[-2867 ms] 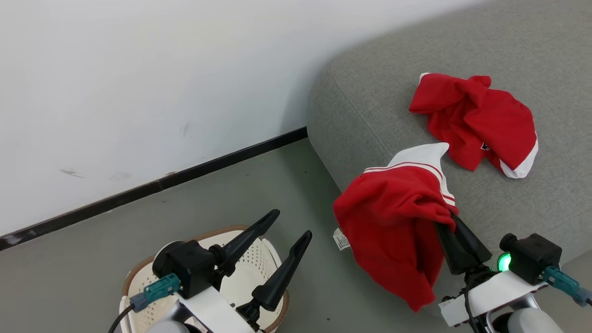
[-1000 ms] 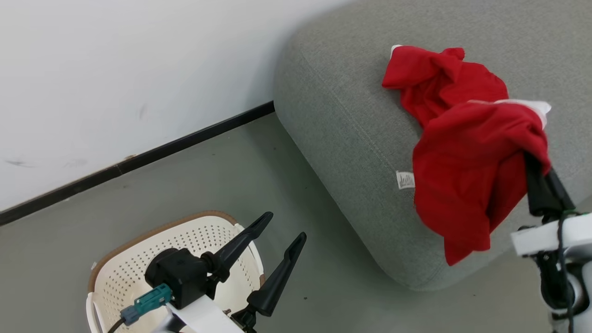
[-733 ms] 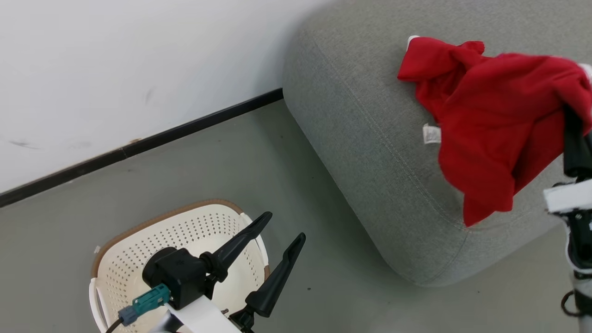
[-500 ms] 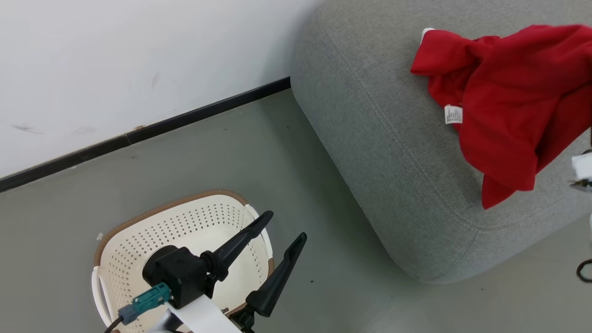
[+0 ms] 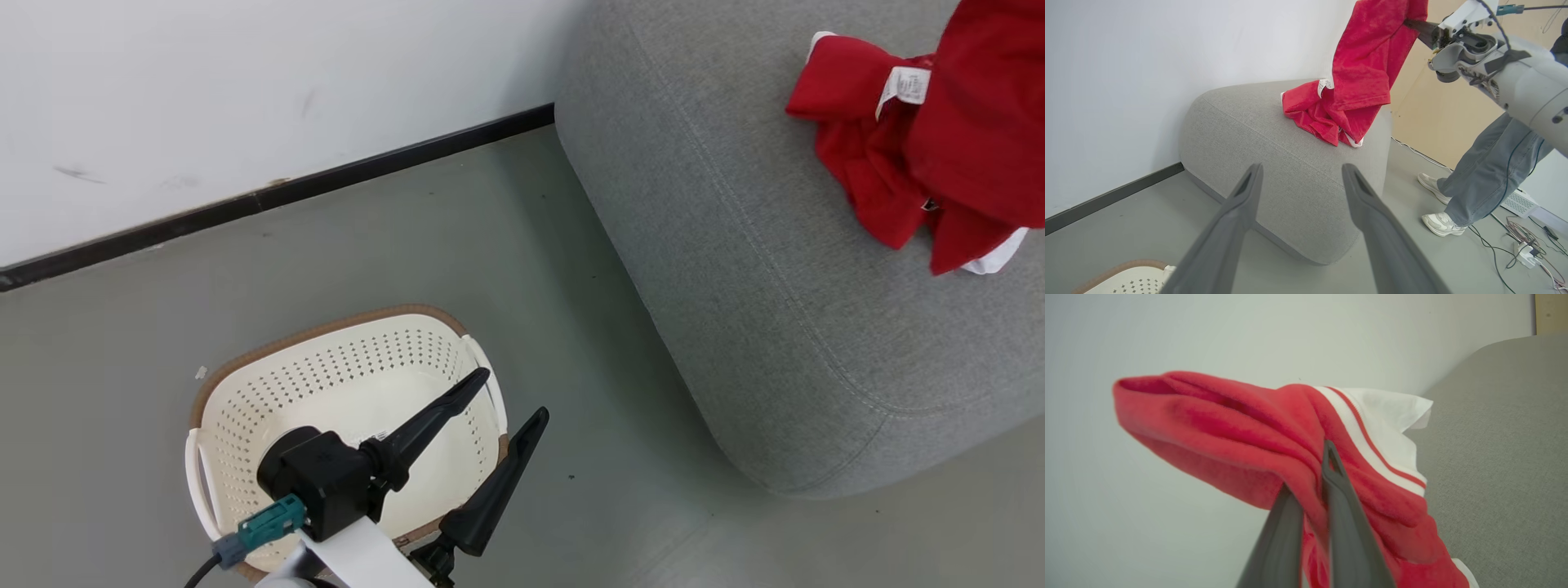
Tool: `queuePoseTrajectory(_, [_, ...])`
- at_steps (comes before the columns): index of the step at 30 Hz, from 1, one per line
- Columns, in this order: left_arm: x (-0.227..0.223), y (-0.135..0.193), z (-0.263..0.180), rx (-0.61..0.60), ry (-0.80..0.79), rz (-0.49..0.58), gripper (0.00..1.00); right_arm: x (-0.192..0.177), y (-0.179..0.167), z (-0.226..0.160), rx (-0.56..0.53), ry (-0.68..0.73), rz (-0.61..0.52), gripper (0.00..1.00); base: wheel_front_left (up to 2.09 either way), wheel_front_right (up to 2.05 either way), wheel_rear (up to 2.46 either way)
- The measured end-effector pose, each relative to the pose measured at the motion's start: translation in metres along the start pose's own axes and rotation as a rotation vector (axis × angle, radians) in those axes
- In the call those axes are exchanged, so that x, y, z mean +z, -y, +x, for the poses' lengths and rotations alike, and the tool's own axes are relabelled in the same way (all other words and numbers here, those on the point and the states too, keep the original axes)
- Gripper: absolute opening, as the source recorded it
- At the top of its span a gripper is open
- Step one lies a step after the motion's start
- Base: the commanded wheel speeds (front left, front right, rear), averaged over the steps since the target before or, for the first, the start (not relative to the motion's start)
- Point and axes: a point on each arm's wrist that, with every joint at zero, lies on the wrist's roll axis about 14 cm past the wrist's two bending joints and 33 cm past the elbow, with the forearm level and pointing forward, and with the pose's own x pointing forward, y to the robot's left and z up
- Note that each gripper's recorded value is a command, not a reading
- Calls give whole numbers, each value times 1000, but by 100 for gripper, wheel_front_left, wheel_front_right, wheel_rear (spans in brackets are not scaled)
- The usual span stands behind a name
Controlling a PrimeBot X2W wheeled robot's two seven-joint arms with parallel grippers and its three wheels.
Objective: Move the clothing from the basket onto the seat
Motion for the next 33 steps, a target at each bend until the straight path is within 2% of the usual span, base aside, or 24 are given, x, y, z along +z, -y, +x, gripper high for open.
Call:
queuePoseTrajectory(8, [-7, -11, -7, 37, -20, -18, 100, 16, 21, 29, -94, 14, -44, 0, 0, 0, 0])
queuePoseTrajectory(17, [-12, -29, -18, 93, -31, -36, 100, -21, 40, 41, -193, -62, -22, 0, 0, 0, 0])
queuePoseTrajectory(33, [-24, -58, -37, 176, -75, -51, 100, -71, 33, 66, -235, -125, -30, 0, 0, 0, 0])
